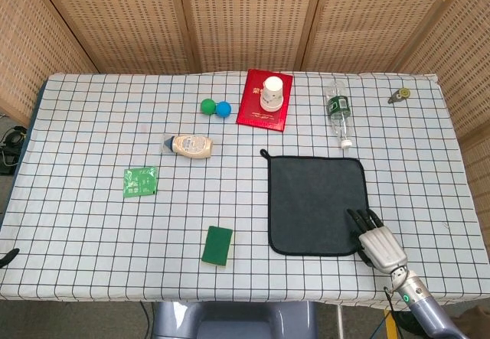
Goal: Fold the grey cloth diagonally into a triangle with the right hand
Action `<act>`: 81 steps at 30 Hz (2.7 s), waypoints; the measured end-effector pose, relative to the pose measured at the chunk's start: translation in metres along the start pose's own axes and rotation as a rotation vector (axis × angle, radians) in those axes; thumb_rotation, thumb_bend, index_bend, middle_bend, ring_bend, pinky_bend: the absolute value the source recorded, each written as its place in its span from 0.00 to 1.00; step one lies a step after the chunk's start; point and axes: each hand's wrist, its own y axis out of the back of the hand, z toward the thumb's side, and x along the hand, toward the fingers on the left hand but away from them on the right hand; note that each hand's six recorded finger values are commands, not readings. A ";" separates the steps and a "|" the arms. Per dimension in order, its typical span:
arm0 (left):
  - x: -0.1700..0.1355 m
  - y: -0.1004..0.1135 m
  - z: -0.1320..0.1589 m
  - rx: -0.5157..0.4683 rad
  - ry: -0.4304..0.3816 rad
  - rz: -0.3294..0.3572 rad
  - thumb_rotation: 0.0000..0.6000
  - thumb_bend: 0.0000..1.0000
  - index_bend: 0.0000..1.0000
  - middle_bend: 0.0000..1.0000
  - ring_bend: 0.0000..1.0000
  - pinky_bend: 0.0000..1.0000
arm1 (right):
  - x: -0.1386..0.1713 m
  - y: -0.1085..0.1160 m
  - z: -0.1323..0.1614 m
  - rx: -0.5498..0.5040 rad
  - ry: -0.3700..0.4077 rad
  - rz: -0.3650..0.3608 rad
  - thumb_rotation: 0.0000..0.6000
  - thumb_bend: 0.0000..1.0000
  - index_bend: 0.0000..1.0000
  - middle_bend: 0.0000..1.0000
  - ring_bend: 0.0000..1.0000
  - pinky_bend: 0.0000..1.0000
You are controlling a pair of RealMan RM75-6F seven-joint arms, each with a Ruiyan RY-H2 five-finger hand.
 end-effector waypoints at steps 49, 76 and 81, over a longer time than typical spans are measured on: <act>0.006 -0.003 -0.004 -0.004 0.017 -0.019 1.00 0.00 0.00 0.00 0.00 0.00 | -0.057 0.081 0.028 0.023 0.074 -0.127 1.00 0.69 0.63 0.02 0.00 0.00; 0.027 -0.013 -0.026 -0.012 0.097 -0.063 1.00 0.00 0.00 0.00 0.00 0.00 | -0.200 0.138 0.094 0.187 0.034 -0.081 1.00 0.69 0.63 0.03 0.00 0.00; 0.029 -0.014 -0.028 -0.012 0.106 -0.070 1.00 0.00 0.00 0.00 0.00 0.00 | -0.215 0.139 0.098 0.190 0.002 -0.072 1.00 0.69 0.63 0.03 0.00 0.00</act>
